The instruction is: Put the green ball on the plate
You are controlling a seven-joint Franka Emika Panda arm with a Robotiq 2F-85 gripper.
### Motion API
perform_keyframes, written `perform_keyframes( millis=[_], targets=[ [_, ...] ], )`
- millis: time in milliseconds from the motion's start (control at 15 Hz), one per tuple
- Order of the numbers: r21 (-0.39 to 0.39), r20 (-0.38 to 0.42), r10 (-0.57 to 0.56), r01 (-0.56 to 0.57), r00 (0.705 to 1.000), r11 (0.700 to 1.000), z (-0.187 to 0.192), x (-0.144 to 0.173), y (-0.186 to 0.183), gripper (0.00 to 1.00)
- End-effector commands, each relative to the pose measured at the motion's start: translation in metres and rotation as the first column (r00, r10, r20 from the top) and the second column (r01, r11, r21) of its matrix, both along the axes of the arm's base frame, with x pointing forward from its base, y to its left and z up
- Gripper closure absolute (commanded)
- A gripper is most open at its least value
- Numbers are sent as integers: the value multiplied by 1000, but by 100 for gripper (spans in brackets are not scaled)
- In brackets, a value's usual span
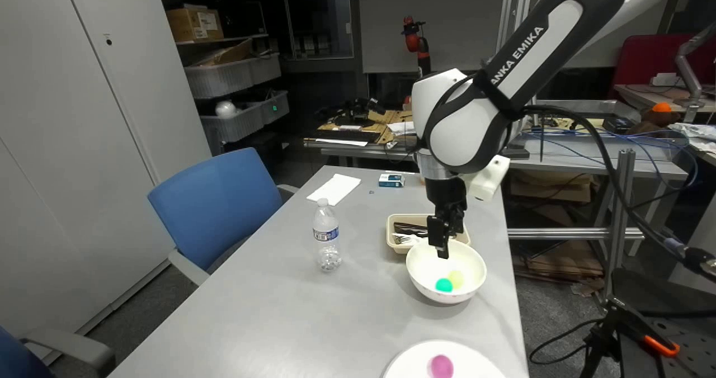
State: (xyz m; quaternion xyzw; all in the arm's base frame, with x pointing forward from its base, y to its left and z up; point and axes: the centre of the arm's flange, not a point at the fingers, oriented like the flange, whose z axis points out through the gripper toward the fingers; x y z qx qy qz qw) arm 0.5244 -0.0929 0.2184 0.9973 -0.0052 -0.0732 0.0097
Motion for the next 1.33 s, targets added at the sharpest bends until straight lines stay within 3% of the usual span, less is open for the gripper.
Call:
perform_keyframes(
  millis=[0, 1267],
  targets=[
    [0, -7, 4, -4, 1000, 1000, -6, 2, -1, 0],
    [-60, -2, 143, -143, 990, 988, -96, 34, -17, 0]
  ],
)
